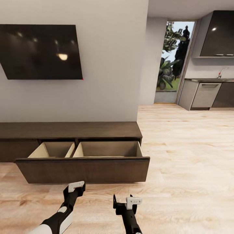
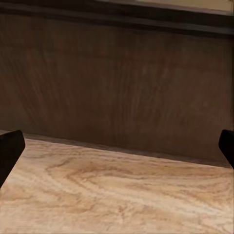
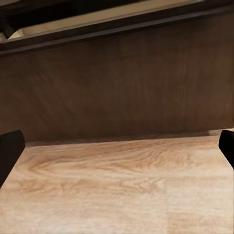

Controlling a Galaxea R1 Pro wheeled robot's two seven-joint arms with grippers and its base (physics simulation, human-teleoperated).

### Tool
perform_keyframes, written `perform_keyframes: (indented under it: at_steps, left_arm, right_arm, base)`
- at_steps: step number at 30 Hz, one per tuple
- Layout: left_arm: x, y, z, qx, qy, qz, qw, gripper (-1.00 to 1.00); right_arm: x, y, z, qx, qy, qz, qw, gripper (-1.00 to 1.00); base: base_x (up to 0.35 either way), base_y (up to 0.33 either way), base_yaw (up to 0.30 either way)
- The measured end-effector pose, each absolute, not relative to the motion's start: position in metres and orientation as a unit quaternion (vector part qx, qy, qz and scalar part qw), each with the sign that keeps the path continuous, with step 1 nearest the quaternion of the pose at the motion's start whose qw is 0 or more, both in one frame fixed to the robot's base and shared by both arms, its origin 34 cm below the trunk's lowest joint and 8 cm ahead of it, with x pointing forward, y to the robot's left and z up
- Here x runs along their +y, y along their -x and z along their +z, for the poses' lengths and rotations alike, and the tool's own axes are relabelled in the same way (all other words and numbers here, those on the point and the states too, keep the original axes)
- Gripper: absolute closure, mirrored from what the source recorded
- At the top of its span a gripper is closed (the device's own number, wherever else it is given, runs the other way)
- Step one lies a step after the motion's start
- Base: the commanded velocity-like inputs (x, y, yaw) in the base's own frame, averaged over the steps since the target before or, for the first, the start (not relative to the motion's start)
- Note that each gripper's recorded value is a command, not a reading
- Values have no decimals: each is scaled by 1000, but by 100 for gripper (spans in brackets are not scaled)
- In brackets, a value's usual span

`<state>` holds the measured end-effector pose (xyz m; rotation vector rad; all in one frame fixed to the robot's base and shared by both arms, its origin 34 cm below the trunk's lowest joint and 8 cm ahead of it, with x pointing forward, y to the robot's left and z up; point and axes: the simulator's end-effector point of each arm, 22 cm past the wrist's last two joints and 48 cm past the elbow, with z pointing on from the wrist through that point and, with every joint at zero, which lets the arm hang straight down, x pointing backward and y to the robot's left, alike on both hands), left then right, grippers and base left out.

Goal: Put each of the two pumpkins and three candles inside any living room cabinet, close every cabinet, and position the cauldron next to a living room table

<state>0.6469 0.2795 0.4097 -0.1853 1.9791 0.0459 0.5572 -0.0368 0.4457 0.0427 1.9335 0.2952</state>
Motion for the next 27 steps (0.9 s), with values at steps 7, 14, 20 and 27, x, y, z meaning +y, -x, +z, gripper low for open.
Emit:
perform_keyframes:
  at_steps: [7,14,20,27]
  left_arm:
    - [274,-645,399,828,55,24,558,-100]
    - [272,-641,385,826,43,28,562,-100]
    - [264,-639,373,825,7,32,564,-100]
    - [262,-639,371,823,0,32,567,-100]
  right_arm:
    - [-42,-562,447,799,-32,127,587,-100]
    - [-77,-575,437,788,-88,107,600,-100]
    - [-95,-579,428,779,-116,98,608,-100]
    - [-96,-577,421,781,-118,97,605,-100]
  base:
    - [0,0,0]
    - [0,0,0]
    - [0,0,0]
    - [0,0,0]
